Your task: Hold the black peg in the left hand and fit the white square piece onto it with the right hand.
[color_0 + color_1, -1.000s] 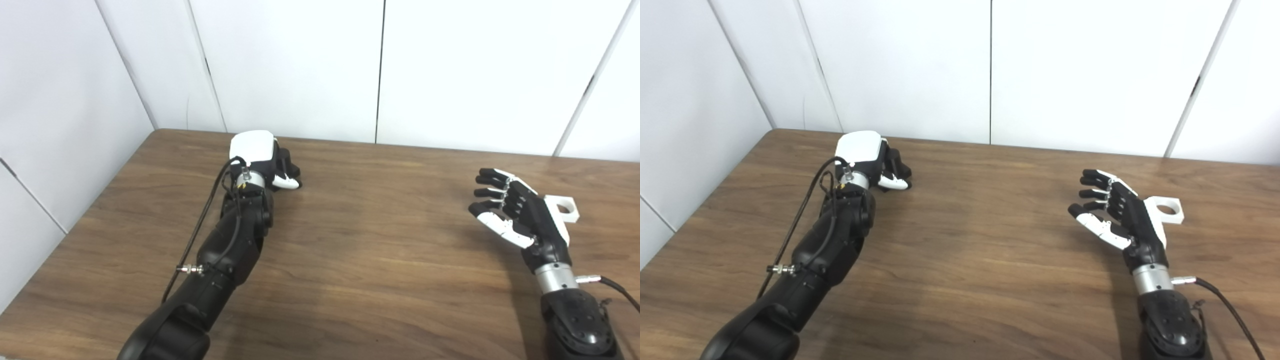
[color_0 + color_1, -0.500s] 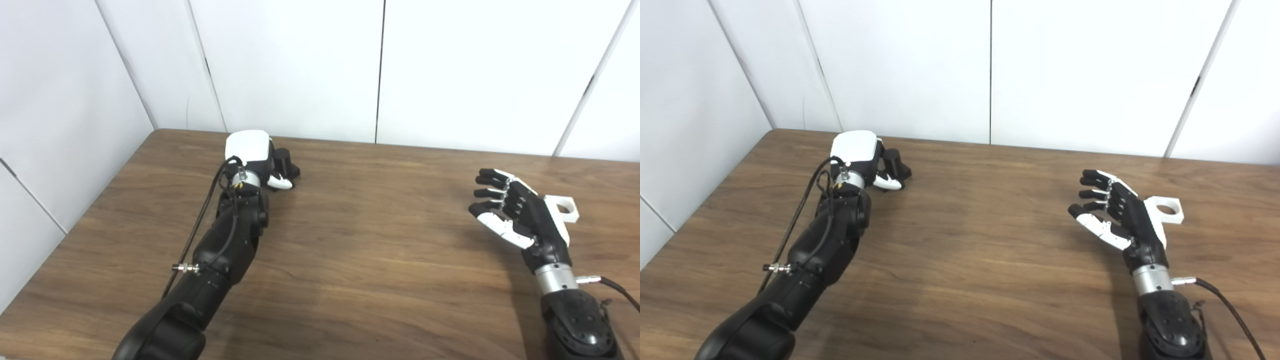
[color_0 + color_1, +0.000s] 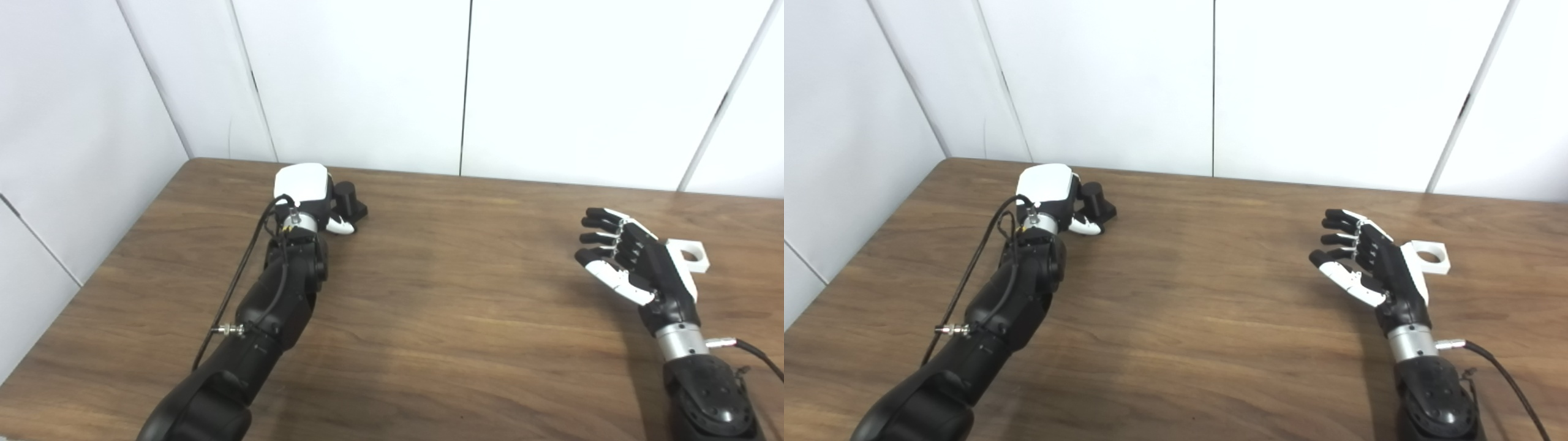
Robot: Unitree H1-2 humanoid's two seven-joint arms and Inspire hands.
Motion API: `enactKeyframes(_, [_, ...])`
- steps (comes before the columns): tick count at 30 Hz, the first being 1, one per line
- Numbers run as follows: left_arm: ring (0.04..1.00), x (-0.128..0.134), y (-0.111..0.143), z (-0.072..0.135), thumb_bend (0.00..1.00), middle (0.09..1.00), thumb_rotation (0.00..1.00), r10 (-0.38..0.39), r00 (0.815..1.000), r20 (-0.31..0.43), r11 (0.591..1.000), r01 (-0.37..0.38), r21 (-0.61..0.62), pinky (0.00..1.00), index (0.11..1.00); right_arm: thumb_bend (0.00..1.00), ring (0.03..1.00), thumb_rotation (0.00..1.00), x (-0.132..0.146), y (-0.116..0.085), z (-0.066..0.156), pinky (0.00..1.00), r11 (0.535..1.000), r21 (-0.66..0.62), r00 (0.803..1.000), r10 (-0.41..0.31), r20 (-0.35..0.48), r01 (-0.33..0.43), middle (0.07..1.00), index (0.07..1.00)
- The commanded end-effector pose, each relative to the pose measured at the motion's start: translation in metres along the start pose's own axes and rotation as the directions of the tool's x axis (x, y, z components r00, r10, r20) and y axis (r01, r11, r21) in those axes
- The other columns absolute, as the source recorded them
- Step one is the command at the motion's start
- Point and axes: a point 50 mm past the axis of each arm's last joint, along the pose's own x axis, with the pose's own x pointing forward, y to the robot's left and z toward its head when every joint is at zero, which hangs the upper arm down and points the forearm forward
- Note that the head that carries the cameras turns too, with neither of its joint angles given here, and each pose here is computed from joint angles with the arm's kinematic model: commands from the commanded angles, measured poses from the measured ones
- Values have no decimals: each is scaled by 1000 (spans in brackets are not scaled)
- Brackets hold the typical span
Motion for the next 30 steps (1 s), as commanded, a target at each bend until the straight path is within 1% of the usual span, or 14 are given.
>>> enactKeyframes(1, [787,11,25,-6,756,823,322,91,996,4,996,-90,-20,626,565,776,690,399,6,-6,13,592,1000,-4,998,-12,55,13,754,752])
enactKeyframes(5, [772,11,21,-8,762,804,304,72,997,9,996,-72,-60,608,570,776,689,398,6,-6,14,597,1000,-4,998,-17,55,17,754,752])
enactKeyframes(10, [755,10,13,-12,750,793,253,46,999,30,990,-41,-138,590,562,774,692,395,4,-6,15,598,1000,1,999,-22,50,22,757,752])
enactKeyframes(11, [760,10,12,-13,593,792,135,40,999,36,985,-33,-171,604,513,774,692,392,3,-6,15,599,1000,1,999,-24,48,24,757,751])
enactKeyframes(12, [762,10,11,-14,578,792,123,37,998,41,981,-29,-194,609,508,774,692,392,3,-6,15,600,1000,1,999,-25,48,25,757,751])
enactKeyframes(13, [766,11,9,-15,542,792,94,32,998,45,978,-22,-206,622,496,774,693,394,2,-6,15,600,1000,0,998,-25,50,25,756,751])
enactKeyframes(16, [787,15,4,-19,520,799,82,8,999,51,978,3,-207,641,489,765,689,400,1,-6,17,594,1000,-6,998,-24,56,24,752,748])
enactKeyframes(21, [773,17,-3,-22,517,792,84,-21,998,59,974,33,-224,608,490,758,683,402,1,-8,17,590,1000,-15,998,-27,58,28,747,744])
enactKeyframes(24, [778,18,-8,-25,518,792,82,-41,996,81,972,58,-228,611,489,766,682,414,0,-10,17,587,999,-18,998,-30,57,31,747,743])
enactKeyframes(27, [795,18,-10,-29,518,800,80,-71,989,130,966,101,-239,639,491,769,685,420,-1,-11,19,590,999,-18,998,-34,59,36,750,746])
enactKeyframes(30, [808,18,-9,-33,520,807,75,-88,978,190,960,134,-248,656,493,773,687,427,-1,-12,20,595,999,-23,997,-38,63,40,749,746])
